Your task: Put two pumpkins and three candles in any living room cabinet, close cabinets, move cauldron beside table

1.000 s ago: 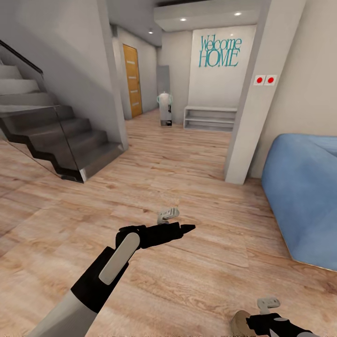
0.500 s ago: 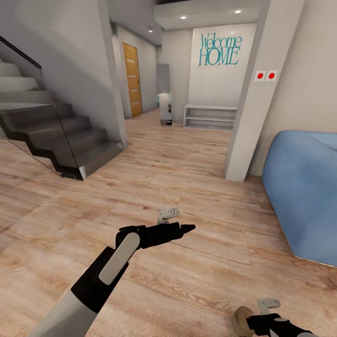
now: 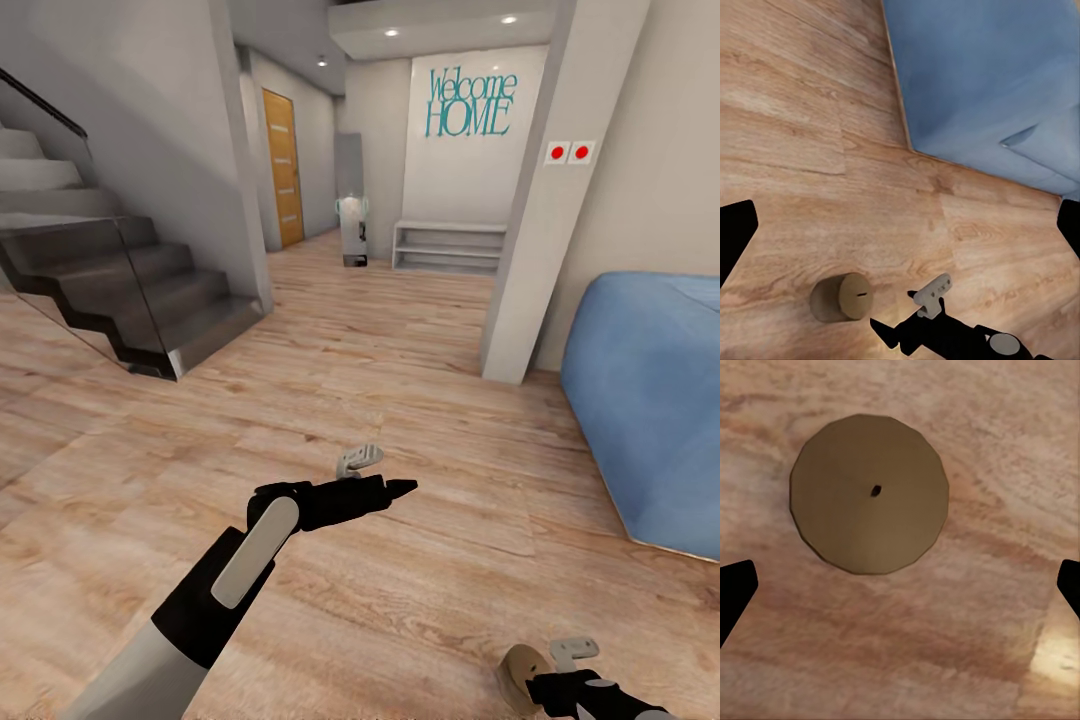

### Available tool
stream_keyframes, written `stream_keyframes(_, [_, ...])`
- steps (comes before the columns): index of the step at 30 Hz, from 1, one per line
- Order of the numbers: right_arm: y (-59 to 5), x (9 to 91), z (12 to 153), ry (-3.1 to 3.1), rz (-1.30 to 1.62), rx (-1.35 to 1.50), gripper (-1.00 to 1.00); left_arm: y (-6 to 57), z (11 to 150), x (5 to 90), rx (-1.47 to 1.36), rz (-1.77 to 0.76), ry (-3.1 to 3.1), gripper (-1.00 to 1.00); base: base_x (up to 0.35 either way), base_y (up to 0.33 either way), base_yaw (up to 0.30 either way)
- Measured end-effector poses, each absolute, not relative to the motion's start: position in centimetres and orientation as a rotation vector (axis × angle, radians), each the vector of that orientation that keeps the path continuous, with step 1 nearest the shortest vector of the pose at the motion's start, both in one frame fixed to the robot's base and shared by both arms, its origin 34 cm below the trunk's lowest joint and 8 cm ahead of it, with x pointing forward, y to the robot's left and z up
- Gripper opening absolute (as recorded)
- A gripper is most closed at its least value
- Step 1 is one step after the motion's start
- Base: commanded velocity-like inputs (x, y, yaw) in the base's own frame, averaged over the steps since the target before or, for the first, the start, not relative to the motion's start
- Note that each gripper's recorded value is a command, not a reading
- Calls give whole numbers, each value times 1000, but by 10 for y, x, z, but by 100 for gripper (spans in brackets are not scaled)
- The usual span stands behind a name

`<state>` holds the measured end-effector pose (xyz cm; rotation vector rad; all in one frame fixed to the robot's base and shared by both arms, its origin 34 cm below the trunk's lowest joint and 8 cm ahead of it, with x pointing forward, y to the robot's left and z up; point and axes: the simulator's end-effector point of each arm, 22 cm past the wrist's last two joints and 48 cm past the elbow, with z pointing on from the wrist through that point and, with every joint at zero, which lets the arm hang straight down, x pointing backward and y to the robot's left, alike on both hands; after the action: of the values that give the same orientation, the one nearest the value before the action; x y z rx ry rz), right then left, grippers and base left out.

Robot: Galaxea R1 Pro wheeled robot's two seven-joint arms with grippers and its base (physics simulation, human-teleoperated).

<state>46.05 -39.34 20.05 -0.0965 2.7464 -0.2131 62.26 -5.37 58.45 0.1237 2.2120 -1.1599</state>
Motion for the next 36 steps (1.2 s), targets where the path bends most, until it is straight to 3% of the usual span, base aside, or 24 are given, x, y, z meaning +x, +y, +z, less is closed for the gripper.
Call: stream_keyframes(36, [-391,459,192,2753,-209,-102,100,-51,557,622,94,-1151,2262,100,17,0,18])
